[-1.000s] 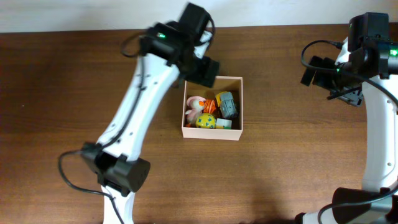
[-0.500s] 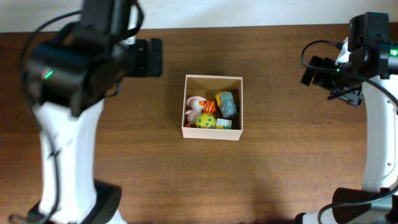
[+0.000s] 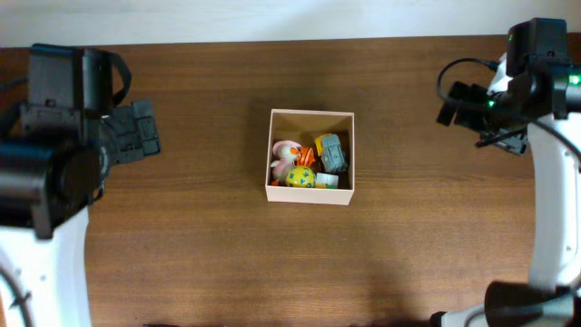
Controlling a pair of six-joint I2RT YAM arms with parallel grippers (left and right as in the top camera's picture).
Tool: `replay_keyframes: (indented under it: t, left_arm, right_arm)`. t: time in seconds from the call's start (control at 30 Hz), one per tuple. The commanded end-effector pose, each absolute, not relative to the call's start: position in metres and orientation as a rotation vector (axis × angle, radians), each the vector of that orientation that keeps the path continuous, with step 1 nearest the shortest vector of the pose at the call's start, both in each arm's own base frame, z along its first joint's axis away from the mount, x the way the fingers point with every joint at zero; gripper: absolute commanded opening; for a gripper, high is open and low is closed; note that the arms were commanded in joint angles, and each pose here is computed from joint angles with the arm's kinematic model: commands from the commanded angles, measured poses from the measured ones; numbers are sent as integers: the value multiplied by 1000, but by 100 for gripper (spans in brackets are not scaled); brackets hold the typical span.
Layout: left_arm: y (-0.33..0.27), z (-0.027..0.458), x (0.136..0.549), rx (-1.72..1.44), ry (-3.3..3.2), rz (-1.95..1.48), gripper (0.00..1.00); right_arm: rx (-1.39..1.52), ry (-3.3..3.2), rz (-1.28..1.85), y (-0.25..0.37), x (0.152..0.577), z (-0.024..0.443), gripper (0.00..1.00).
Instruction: Pack container
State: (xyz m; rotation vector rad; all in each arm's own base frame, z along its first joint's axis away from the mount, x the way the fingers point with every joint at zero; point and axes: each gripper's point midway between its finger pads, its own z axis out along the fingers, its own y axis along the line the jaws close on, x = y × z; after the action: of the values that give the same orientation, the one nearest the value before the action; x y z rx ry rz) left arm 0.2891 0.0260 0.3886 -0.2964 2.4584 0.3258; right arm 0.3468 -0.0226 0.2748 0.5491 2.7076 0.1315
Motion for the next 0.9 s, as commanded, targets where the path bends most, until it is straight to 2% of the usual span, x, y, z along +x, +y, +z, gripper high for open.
replay_keyframes:
  t: [0.0, 0.13, 0.27, 0.63, 0.87]
  left_arm:
    - [35, 373, 290, -342, 2503, 378, 99]
    - [35, 362, 290, -336, 2537, 393, 99]
    - [35, 362, 290, -336, 2540, 394, 99]
    - [35, 362, 289, -336, 2540, 394, 99]
    - [35, 362, 289, -336, 2540, 394, 99]
  right_arm:
    - [395, 2571, 200, 13, 319, 328, 99]
    - [228, 2511, 263, 48, 288, 351, 99]
    - [164, 2503, 287, 56, 252, 347, 99]
    - [324, 2694, 202, 21, 143, 211, 99]
    - [365, 2605, 164, 10, 125, 210, 99]
